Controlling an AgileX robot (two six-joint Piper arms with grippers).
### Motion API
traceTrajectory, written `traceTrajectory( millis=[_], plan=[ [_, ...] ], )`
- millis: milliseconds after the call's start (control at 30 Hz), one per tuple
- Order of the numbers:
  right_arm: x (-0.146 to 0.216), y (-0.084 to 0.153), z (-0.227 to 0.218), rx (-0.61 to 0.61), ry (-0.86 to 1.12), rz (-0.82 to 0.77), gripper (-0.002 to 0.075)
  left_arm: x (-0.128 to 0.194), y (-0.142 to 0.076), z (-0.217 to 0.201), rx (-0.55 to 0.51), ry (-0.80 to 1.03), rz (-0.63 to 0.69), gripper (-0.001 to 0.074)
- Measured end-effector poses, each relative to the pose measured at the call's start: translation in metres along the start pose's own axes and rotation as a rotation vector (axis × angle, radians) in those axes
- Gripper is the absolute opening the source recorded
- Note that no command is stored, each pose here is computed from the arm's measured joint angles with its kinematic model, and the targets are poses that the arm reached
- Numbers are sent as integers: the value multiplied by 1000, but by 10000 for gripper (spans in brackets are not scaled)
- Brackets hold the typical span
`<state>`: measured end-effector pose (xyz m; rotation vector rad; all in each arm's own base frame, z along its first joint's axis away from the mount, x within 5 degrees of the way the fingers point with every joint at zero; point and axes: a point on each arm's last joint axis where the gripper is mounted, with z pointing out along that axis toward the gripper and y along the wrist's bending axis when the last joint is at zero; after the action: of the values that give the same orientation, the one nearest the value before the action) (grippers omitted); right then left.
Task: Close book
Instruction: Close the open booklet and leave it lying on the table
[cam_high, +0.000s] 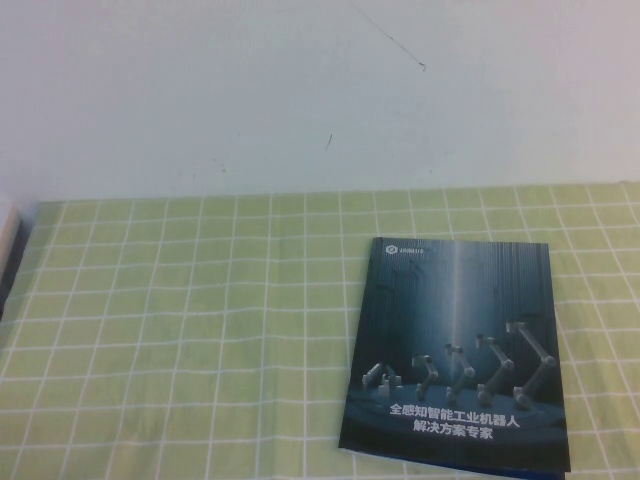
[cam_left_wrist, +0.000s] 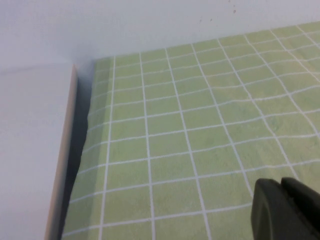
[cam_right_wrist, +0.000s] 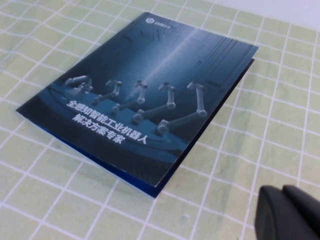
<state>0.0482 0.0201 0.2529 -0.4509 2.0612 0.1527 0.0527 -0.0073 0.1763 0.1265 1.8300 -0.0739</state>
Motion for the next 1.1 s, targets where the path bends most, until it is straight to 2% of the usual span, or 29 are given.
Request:
traceTrajectory(
  millis=[67,200,1100],
  plan=[
    [0,0,0,-1,0,1,-3,0,0,0,5,3,-58,-4],
    [0,0,0,-2,-1,3,-3,0,0,0,10,6,-88,-4],
    [0,0,0,-2,-5,3,-3,1,0,0,8,14,-93,-4]
  ],
)
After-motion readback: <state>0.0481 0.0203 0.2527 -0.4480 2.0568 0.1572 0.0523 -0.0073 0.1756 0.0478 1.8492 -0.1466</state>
